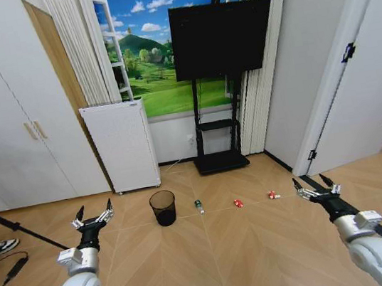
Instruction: Pick up the trash bin and place the garbage on the floor into it.
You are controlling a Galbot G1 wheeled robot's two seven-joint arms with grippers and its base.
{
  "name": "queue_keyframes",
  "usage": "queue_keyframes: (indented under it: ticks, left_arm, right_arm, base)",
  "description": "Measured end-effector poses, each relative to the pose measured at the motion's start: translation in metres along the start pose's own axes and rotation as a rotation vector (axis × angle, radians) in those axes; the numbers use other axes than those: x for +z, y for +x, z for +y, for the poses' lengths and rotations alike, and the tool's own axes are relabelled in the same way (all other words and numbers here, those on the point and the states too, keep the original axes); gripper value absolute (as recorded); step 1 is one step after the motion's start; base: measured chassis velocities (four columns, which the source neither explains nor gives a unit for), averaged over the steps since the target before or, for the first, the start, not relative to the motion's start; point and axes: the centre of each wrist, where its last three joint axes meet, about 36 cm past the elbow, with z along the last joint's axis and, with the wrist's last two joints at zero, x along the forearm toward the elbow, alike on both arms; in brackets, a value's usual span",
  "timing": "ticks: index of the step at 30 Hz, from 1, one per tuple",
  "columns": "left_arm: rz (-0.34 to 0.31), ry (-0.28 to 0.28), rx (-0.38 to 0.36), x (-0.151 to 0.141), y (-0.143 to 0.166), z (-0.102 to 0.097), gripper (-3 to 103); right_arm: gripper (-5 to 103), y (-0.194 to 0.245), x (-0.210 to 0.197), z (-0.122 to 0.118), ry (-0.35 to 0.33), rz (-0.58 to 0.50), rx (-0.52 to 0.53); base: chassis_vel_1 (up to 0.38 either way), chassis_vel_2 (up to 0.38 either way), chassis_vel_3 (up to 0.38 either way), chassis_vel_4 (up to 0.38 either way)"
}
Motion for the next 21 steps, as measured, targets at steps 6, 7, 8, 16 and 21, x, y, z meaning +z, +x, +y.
queue_keyframes:
  ticks: [6, 7, 8, 16, 21]
  left_arm:
    - [-0.001, -0.001, -0.002, -0.0008, 0.0018, 0.0011, 100]
    - [-0.002, -0.001, -0.003, -0.0008, 0.0019, 0.0013, 100]
    - [-0.002, 0.0, -0.003, -0.0007, 0.0022, 0.0014, 100]
    - [-0.003, -0.01, 0.002, -0.0001, 0.0038, 0.0022, 100]
    - [-0.013, -0.021, -0.008, 0.0007, 0.0015, 0.0041, 100]
  right_arm:
    - [100, -0.0011, -0.0013, -0.0015, -0.008, -0.002, -0.001]
    - [100, -0.0014, -0.0014, -0.0017, -0.008, -0.002, -0.001]
    - [100, -0.0016, -0.0013, -0.002, -0.008, -0.002, -0.002]
    - [100, -0.0009, 0.0017, -0.0021, -0.007, 0.005, -0.006]
    - [100, -0.002, 0.003, -0.0019, -0.01, 0.006, -0.007]
  base:
    - [-0.039, 0.034, 0.026, -0.021]
    - [-0.094, 0.073, 0.086, -0.088]
    - [-0.097, 0.126, 0.086, -0.143]
    - [-0.174, 0.172, 0.178, -0.183]
    - [-0.254, 0.253, 0.262, -0.26]
